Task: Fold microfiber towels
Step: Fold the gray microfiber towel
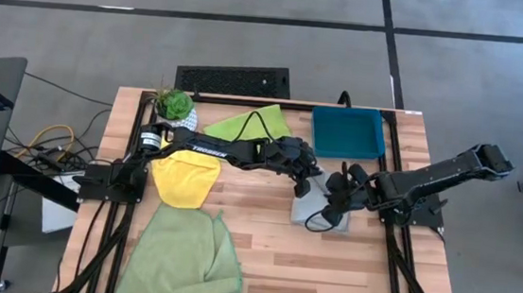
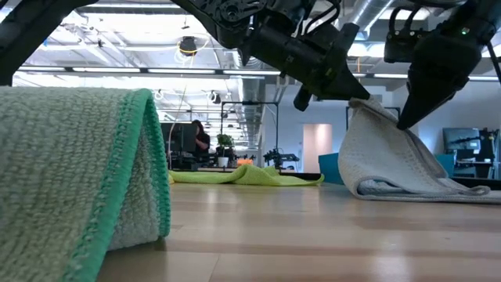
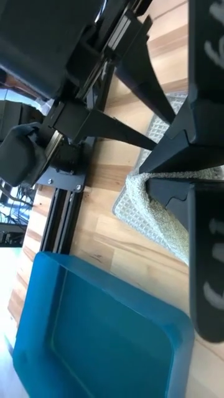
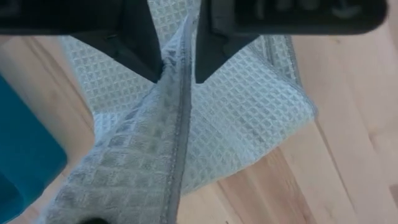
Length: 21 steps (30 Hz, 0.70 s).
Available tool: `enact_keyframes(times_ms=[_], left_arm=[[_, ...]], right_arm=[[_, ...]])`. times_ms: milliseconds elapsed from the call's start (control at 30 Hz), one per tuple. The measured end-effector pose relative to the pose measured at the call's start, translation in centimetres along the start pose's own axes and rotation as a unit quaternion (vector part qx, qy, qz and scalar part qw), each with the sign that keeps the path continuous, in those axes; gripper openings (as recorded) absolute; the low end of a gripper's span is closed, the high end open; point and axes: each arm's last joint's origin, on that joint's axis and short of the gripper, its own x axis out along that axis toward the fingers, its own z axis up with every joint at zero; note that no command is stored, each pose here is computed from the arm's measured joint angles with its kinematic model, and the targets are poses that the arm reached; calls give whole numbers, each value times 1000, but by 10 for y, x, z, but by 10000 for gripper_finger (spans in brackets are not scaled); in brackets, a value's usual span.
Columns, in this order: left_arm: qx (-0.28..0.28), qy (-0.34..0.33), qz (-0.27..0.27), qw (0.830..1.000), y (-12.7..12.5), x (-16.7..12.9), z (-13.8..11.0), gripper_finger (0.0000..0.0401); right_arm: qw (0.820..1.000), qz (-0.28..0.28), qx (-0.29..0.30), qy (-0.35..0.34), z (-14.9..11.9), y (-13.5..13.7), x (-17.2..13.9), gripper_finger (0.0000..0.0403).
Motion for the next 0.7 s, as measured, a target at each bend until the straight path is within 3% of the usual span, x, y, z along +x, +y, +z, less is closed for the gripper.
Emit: enact_keyframes(times_ms=[200,400,533,700], left_arm=[[-1,-1,-4,1000,-1,0,0,0],[3,-1,-9,1000,-3,0,0,0],[3,0,-9,1000,-3,0,0,0],[9,0,-9,1000,-3,0,0,0]], right_arm=[[1000,-8,7,0,3,-4,2,177],[999,-41,15,27,5,-8,17,191],[997,-56,12,50,4,-8,28,173],[996,-43,5,79,2,-5,33,109]])
